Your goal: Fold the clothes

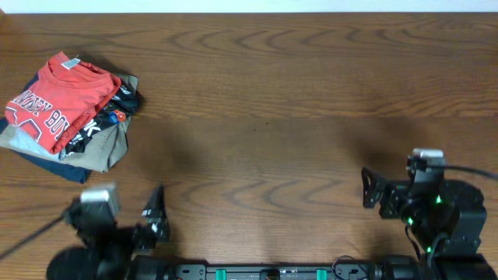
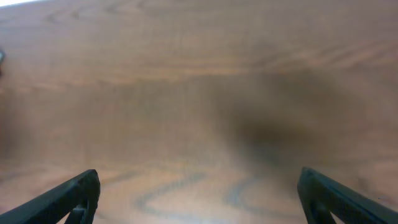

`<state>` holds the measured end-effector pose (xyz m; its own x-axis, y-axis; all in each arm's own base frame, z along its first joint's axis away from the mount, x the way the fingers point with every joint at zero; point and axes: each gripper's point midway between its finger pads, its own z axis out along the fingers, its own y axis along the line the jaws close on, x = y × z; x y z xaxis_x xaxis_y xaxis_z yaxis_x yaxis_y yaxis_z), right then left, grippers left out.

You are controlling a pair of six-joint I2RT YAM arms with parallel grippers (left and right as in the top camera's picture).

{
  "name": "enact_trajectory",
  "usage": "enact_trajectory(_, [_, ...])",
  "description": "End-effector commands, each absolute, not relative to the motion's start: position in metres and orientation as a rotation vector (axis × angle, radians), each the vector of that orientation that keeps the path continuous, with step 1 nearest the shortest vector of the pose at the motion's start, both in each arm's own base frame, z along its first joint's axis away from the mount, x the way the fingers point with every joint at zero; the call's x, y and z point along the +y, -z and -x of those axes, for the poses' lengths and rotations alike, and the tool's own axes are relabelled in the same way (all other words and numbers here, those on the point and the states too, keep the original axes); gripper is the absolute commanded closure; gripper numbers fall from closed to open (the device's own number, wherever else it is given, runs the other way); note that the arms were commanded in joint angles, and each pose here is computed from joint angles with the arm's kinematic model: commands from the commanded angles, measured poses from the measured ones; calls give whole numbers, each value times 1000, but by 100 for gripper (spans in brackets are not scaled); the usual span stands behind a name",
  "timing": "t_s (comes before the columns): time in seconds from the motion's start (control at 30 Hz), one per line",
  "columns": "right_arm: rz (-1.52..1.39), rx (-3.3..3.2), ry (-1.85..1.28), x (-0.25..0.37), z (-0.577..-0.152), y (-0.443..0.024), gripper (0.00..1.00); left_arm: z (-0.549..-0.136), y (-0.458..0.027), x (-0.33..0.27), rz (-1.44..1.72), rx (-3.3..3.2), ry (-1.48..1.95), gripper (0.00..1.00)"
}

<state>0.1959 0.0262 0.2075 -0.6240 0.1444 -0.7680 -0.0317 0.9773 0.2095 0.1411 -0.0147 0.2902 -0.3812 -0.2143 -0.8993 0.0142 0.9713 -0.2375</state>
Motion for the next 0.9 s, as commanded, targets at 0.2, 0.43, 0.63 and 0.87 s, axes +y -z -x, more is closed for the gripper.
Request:
enact_trajectory(0.2, [-123, 2390, -250, 24, -164, -176, 1, -118, -302, -8, 159, 1820, 261, 2])
enact_trajectory(0.43, [-129, 2427, -255, 25, -157, -170, 1, -118, -302, -8, 159, 1821, 261, 2])
enact_trajectory(0.63, [-129, 2426, -255, 25, -157, -170, 1, -118, -302, -8, 159, 1821, 261, 2])
enact_trajectory(0.87, [-98, 2302, -234, 23, -164, -184, 1, -118, -302, -8, 159, 1821, 261, 2])
